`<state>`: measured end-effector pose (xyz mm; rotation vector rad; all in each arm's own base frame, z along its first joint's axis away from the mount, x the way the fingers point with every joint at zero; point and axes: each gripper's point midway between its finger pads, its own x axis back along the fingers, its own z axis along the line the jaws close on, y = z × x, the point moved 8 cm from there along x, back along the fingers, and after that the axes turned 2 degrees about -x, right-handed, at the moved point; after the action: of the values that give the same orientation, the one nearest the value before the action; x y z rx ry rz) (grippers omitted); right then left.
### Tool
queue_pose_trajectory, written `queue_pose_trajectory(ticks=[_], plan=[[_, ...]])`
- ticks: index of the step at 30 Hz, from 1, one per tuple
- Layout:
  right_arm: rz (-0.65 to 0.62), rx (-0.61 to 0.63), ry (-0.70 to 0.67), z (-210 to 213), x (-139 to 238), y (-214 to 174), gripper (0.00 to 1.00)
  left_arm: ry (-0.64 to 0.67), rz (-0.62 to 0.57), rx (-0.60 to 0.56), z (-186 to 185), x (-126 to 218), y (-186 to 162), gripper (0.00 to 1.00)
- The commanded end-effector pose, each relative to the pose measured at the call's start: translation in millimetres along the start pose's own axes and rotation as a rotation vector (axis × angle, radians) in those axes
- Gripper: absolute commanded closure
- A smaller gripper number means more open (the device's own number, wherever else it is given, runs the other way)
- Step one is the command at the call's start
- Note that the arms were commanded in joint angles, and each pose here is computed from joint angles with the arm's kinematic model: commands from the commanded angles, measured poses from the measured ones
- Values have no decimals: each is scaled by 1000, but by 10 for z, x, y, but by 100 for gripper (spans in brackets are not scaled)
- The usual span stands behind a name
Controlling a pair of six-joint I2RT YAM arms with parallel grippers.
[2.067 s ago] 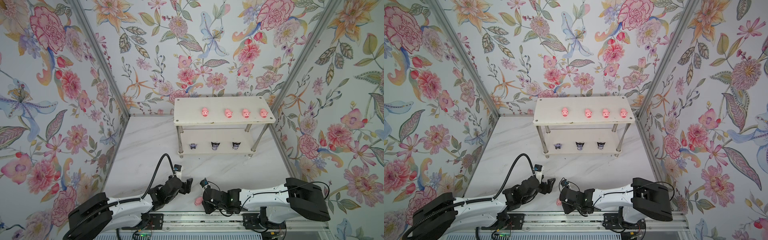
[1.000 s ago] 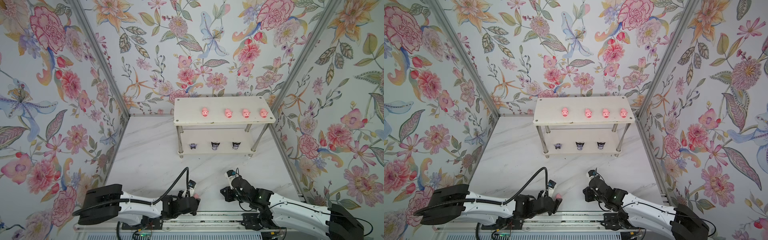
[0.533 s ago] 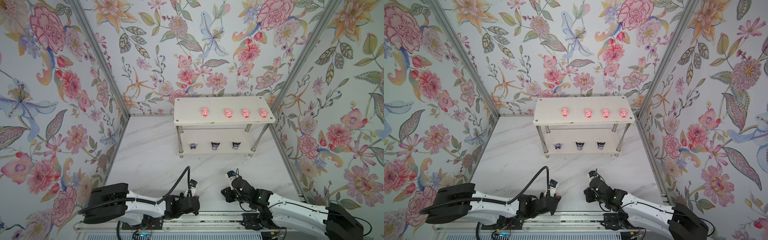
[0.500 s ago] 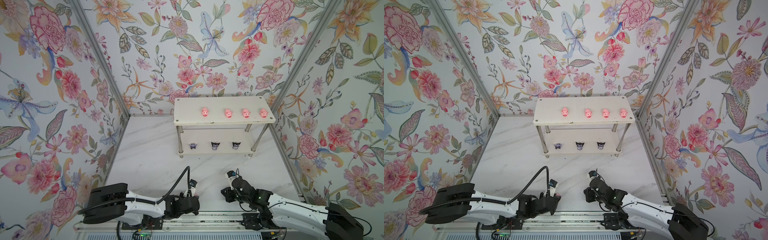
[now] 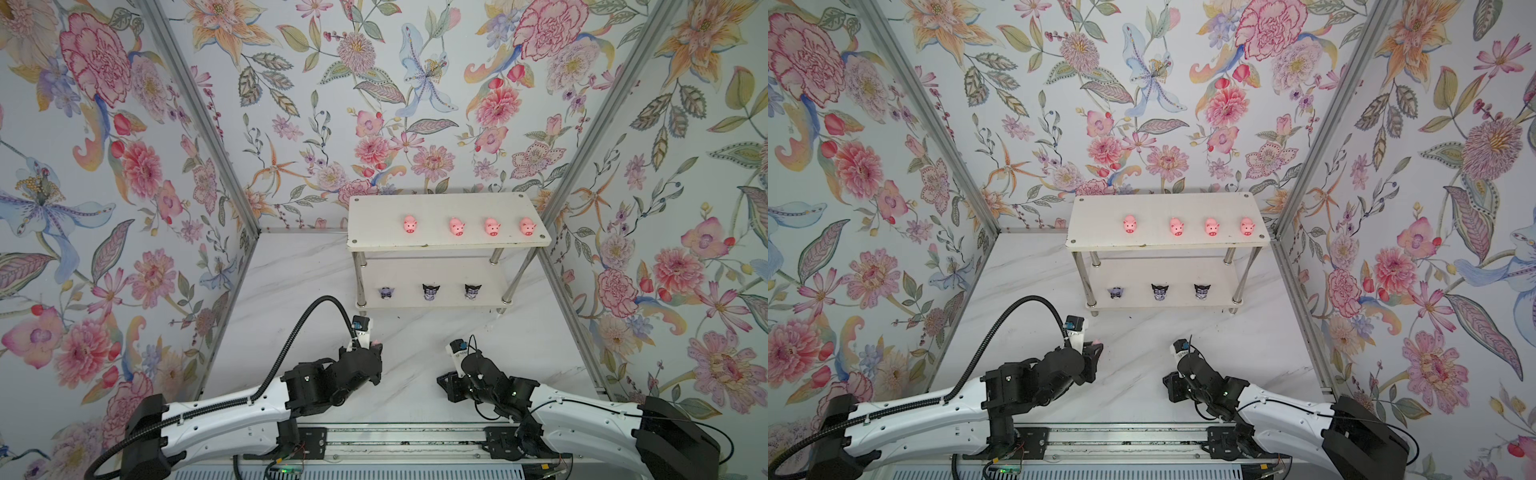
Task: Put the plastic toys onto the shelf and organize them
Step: 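Lift the held pig with the left gripper up over the top shelf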
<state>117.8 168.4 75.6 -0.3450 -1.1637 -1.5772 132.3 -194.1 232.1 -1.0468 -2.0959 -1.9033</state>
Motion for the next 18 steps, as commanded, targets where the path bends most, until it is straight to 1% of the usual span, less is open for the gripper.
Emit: queue_pose_trajectory(ticks=[1, 5, 9, 11, 15, 18], plan=[[83, 28, -42, -91, -113, -111, 86, 118, -24, -156, 100, 170, 342, 68], [156, 45, -29, -53, -298, -128, 89, 136, -67, -194, 97, 197, 816, 69], [228, 41, 11, -56, -508, -234, 92, 187, -76, -216, 198, 130, 1237, 70], [260, 28, 6, -108, -594, -313, 93, 207, -100, -228, 197, 163, 1469, 70], [287, 0, 73, -98, -713, -394, 96, 230, -156, -239, 135, 279, 1874, 70], [294, 16, 85, -42, -731, -368, 96, 253, -189, -260, 101, 308, 2110, 70]])
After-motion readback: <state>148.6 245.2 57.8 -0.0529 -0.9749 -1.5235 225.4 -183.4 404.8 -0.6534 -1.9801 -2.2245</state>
